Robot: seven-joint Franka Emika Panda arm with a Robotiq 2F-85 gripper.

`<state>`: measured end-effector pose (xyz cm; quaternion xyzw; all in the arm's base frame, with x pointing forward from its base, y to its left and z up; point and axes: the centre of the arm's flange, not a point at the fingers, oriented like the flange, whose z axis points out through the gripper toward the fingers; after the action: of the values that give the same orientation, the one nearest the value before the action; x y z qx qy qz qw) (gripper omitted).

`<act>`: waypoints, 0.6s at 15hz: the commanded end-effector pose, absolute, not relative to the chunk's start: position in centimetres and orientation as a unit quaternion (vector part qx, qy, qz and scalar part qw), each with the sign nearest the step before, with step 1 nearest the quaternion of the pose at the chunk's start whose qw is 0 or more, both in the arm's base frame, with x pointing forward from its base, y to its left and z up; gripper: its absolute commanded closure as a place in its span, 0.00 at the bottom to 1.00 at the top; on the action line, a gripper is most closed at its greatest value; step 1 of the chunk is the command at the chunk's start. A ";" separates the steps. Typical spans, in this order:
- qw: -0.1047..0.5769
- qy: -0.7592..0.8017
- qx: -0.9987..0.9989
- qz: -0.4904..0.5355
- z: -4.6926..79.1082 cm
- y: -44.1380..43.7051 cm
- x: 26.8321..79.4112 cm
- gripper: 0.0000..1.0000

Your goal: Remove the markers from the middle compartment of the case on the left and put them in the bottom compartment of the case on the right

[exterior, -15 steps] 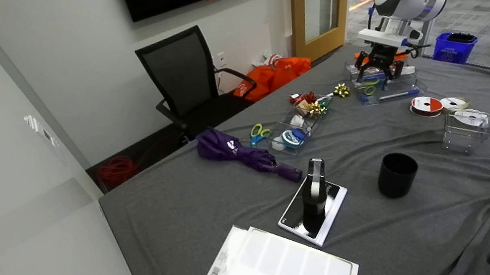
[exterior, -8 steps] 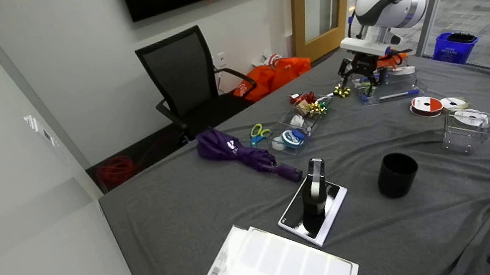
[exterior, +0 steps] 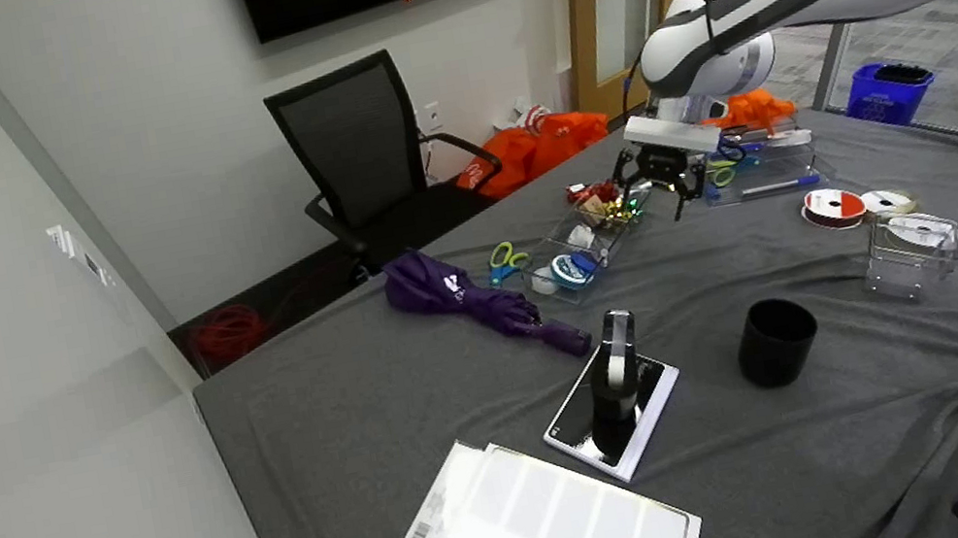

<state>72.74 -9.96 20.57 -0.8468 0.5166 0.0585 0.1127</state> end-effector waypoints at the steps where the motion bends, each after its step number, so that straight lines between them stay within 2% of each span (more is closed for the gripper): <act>1: 0.065 0.447 -0.891 0.041 18.9 -8.4 73.3 0.00; 3: 0.043 0.417 -0.908 0.018 18.8 -8.0 73.0 0.00; 4: 0.059 0.446 -0.892 0.044 18.9 -7.8 72.9 0.00; 9: 0.056 0.445 -0.893 0.043 18.8 -7.7 72.9 0.00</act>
<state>72.92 -7.66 18.77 -0.8928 0.4448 0.0427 0.0561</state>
